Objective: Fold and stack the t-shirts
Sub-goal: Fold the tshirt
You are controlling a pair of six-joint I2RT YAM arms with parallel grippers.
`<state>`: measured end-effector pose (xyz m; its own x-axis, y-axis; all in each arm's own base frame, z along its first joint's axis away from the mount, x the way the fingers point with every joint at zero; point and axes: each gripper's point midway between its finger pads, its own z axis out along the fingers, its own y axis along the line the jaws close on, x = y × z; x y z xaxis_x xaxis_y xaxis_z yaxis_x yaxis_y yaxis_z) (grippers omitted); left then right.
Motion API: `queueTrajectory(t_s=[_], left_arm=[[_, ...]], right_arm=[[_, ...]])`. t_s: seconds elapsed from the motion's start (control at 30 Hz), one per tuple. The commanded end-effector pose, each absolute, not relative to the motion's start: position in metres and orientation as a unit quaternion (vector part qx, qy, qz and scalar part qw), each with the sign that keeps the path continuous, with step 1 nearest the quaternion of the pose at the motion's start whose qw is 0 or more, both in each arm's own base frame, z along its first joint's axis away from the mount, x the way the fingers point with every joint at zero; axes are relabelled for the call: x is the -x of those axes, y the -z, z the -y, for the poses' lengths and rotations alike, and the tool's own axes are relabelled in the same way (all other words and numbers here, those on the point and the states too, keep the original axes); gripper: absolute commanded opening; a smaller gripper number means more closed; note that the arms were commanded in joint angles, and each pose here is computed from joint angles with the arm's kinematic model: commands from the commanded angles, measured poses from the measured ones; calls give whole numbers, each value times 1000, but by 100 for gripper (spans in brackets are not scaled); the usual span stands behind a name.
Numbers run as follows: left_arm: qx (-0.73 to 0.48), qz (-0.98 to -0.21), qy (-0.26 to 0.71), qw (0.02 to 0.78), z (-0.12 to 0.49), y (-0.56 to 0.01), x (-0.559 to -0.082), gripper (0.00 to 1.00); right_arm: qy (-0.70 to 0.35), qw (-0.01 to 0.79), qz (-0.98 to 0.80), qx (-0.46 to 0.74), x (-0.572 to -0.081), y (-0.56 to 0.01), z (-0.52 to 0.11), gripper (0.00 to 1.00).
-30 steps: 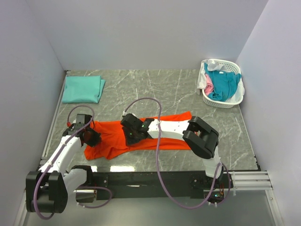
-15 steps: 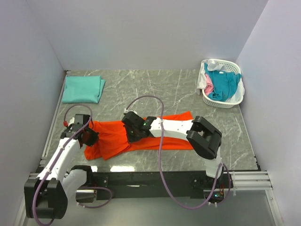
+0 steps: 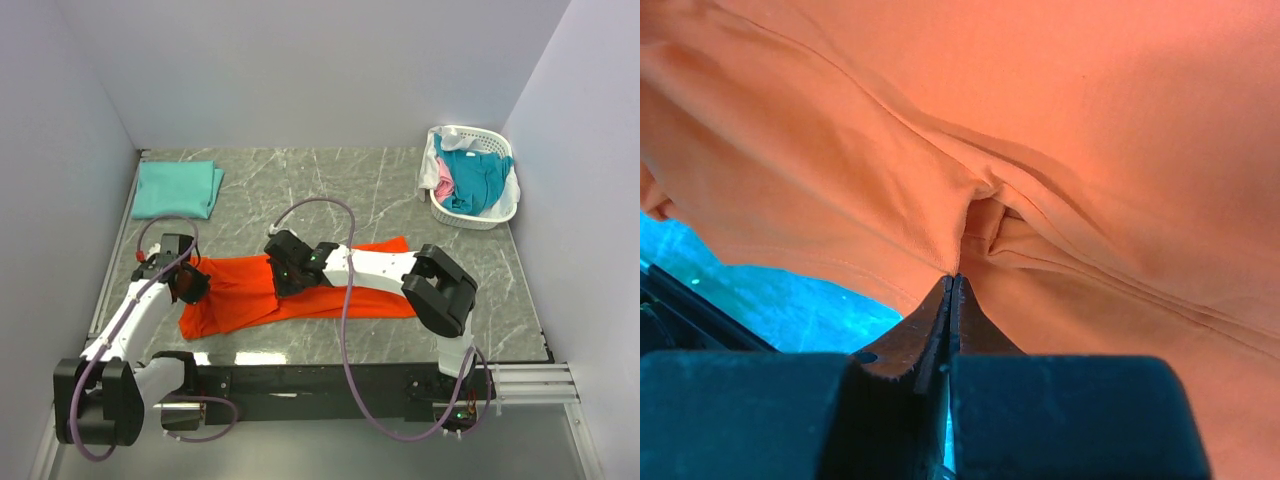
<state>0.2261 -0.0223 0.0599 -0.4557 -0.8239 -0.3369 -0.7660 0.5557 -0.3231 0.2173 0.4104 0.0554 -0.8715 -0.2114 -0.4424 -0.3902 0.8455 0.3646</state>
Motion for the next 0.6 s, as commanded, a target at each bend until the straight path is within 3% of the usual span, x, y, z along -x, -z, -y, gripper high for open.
queueTrajectory(t_s=[0.0,0.03,0.1,0.2,0.27,0.3,0.33,0.37,0.4,0.57], left_arm=[[469,-849,60,235,22,-57,-232,2],[472,-850,53,230,20,-55,-230,14],[478,-846,35,233,14,-57,-229,22],[489,-836,1,248,0,-68,-227,44],[488,-835,1,255,-2,-77,-227,63],[487,-833,7,264,-1,-86,-231,70],[488,-830,12,270,-1,-92,-232,87],[487,-830,16,272,0,-97,-231,94],[486,-828,23,279,1,-105,-234,99],[473,-822,77,308,13,-129,-241,99]], right_arm=[[-216,204,-942,156,-222,-52,-404,2],[-212,214,-941,155,-225,-56,-402,4],[-201,224,-941,155,-229,-60,-397,8],[-174,252,-941,142,-239,-71,-384,16],[-144,283,-940,122,-252,-83,-367,36],[-137,291,-940,118,-255,-87,-363,40],[-137,303,-937,110,-259,-98,-357,47],[-125,312,-936,103,-263,-103,-348,50],[-123,317,-935,96,-265,-107,-344,52],[-113,333,-935,37,-288,-119,-292,72]])
